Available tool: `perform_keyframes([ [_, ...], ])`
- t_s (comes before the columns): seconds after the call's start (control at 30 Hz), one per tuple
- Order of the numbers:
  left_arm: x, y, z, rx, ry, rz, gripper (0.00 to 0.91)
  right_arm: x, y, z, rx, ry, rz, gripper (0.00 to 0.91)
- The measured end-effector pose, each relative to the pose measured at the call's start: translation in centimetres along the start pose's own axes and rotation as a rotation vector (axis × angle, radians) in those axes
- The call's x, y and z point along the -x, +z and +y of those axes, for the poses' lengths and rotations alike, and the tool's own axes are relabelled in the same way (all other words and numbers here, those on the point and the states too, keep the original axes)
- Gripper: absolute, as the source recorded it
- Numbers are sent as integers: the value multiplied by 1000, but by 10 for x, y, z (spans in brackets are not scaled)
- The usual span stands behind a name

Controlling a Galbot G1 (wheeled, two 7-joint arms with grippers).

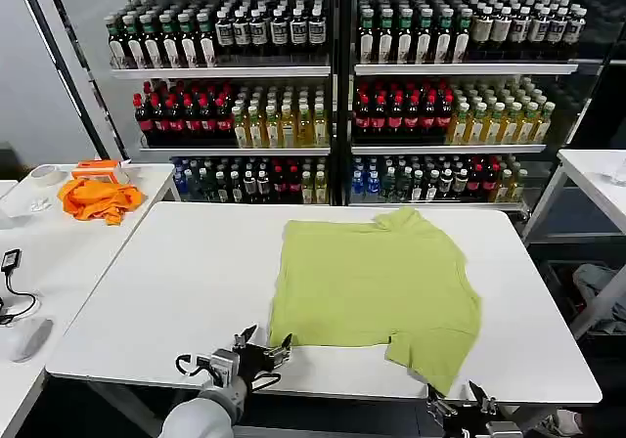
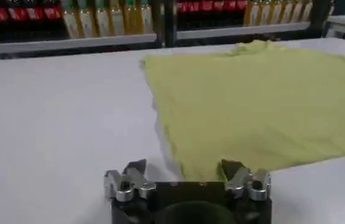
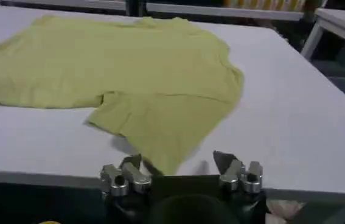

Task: Fold and organize the clothes.

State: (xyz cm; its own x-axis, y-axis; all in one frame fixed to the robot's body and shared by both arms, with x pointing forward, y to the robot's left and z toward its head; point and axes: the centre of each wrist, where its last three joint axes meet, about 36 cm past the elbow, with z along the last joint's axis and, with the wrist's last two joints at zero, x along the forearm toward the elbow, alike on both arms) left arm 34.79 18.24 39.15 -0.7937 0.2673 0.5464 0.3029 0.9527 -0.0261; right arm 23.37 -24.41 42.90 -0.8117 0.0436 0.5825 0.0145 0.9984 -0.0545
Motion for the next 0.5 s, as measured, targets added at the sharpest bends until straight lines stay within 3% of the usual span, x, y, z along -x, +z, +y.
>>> perform_keyframes([
  [0.5, -4, 4, 2, -35, 59, 18, 20, -5, -3, -1, 10, -12, -27, 0],
])
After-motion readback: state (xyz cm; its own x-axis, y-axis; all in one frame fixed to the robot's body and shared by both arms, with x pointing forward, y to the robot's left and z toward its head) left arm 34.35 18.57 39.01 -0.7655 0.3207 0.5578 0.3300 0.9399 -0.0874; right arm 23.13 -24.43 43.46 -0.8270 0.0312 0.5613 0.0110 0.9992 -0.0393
